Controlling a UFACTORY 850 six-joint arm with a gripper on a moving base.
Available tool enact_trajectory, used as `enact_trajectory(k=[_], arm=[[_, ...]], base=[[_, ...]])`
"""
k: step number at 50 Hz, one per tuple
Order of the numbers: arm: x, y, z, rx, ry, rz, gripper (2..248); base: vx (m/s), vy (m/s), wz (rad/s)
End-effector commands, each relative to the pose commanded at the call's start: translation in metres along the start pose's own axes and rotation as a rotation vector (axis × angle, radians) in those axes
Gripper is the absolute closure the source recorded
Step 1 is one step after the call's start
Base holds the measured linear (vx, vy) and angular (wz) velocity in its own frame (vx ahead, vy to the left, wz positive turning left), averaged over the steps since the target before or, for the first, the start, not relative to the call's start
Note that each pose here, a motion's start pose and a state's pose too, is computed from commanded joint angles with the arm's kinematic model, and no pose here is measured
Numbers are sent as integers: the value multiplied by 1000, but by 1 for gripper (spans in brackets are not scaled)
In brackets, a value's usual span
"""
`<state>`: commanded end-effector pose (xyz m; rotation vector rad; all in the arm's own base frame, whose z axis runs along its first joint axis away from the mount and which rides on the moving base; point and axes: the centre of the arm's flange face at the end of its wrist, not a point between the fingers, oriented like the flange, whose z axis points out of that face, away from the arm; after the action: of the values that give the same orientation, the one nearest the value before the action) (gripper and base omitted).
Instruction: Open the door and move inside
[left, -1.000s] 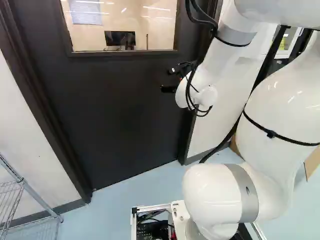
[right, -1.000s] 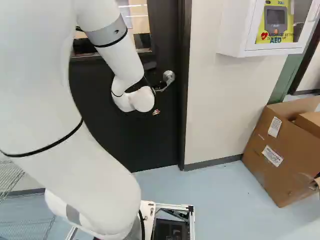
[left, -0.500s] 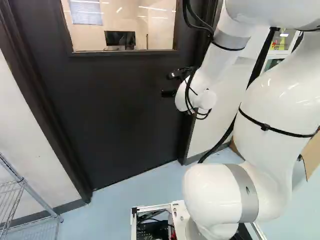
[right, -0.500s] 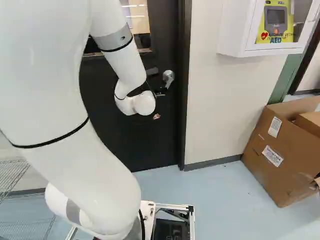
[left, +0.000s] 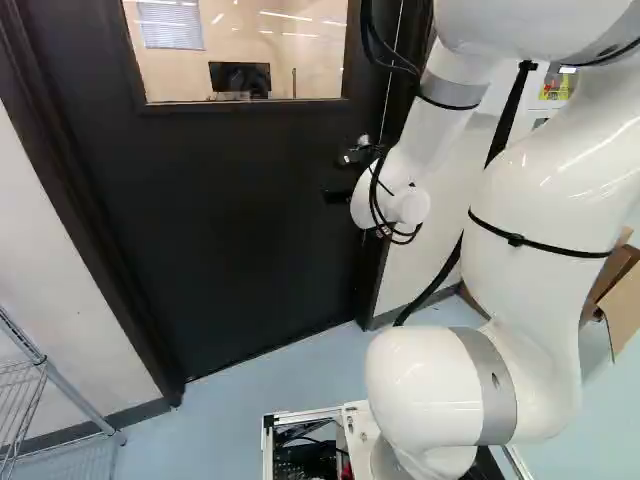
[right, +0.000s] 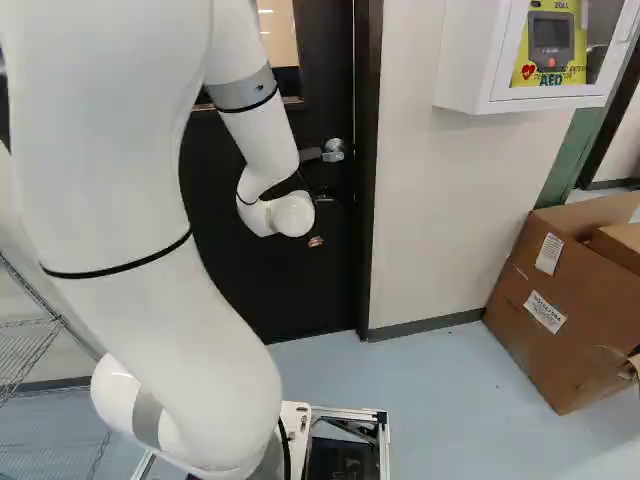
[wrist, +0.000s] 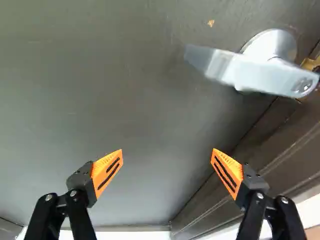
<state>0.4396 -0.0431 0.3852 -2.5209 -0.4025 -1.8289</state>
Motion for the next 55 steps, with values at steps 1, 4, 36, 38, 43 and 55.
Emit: enact_trajectory(k=[1, 4, 36, 38, 43, 55], arm=[[-1, 0, 1, -2, -2, 2, 3], [-1, 1, 4, -8, -4, 9, 3], [6, 20, 52, -98, -16, 89, 3], [6, 21, 55, -103, -16, 94, 3], [8, 22, 65, -114, -17, 106, 3], [13, 23, 88, -138, -16, 135, 3]], base=[[0, 0, 0], [0, 0, 0], [0, 0, 0], [0, 0, 0], [0, 0, 0], [0, 0, 0]])
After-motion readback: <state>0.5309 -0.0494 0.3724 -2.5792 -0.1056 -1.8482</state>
